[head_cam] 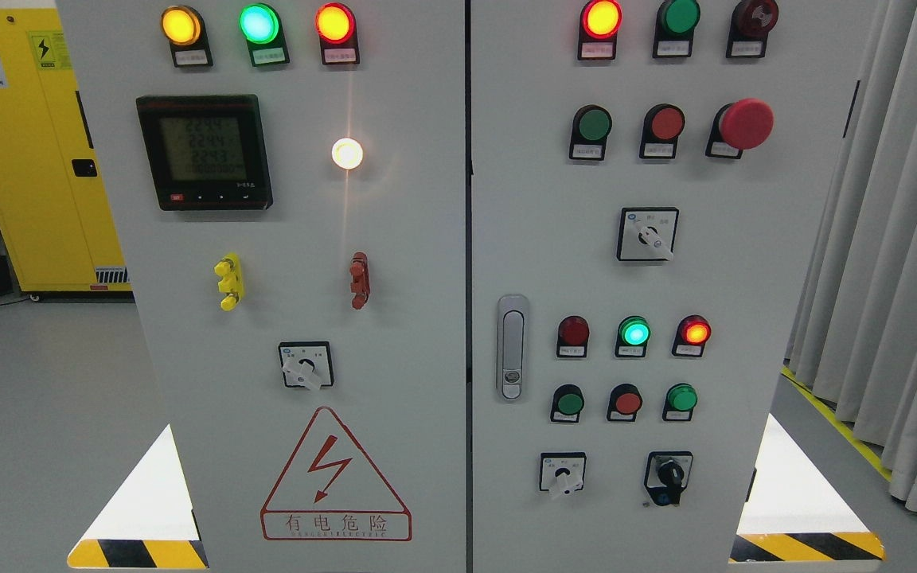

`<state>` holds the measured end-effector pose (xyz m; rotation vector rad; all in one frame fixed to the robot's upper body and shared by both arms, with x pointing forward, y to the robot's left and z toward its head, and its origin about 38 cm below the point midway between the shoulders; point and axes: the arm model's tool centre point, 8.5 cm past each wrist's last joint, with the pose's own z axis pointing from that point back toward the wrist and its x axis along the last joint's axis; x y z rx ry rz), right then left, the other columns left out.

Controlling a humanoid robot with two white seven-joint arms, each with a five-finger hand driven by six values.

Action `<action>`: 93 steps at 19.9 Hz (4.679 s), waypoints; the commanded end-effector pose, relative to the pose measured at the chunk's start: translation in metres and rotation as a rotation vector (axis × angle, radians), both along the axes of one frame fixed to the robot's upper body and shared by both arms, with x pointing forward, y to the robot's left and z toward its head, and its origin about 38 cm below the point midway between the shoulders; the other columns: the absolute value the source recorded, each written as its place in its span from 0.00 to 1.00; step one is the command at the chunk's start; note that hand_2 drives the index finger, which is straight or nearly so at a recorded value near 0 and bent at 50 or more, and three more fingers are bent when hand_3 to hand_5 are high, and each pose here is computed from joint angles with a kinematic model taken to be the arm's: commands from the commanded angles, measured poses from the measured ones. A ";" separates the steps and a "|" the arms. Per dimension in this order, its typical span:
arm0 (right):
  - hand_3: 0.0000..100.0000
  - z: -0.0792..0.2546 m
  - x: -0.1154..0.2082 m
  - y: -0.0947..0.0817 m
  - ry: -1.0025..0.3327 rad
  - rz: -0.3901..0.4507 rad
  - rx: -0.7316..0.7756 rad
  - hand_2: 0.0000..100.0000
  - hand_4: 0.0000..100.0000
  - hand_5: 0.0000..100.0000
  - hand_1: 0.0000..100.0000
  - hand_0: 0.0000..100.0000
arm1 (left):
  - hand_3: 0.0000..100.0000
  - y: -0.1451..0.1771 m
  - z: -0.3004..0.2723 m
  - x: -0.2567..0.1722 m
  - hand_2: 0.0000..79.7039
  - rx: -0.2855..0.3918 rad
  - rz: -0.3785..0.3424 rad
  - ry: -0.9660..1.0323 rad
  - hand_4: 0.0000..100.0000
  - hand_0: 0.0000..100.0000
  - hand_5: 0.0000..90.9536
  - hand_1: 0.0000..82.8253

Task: Press green start button

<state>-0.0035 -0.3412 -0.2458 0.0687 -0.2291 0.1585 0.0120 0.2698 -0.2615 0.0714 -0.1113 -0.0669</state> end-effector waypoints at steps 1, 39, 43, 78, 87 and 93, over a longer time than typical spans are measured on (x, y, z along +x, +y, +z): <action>0.03 0.014 0.070 0.026 -0.266 0.223 0.029 0.00 0.00 0.00 0.42 0.20 | 0.00 0.007 0.002 0.029 0.00 0.009 -0.005 -0.058 0.00 0.12 0.00 0.67; 0.52 0.412 0.326 0.090 -1.793 1.070 -0.635 0.00 0.50 0.36 0.56 0.26 | 0.00 -0.070 -0.002 0.028 0.00 -0.110 -0.007 -0.057 0.00 0.12 0.00 0.67; 0.63 0.449 0.348 0.094 -1.888 1.046 -0.811 0.00 0.62 0.54 0.58 0.27 | 0.00 -0.070 -0.002 0.027 0.00 -0.110 -0.006 -0.055 0.00 0.12 0.00 0.67; 0.81 0.489 0.413 0.123 -1.885 1.066 -0.957 0.00 0.67 0.66 0.65 0.21 | 0.00 -0.070 -0.002 0.027 0.00 -0.110 -0.006 -0.055 0.00 0.12 0.00 0.67; 0.80 0.478 0.425 0.117 -1.840 1.061 -0.937 0.00 0.66 0.66 0.64 0.22 | 0.00 -0.070 -0.002 0.027 0.00 -0.110 -0.006 -0.055 0.00 0.12 0.00 0.67; 0.78 0.481 0.432 0.115 -1.841 1.048 -0.934 0.00 0.65 0.65 0.64 0.23 | 0.00 -0.070 -0.002 0.028 0.00 -0.110 -0.007 -0.057 0.00 0.12 0.00 0.67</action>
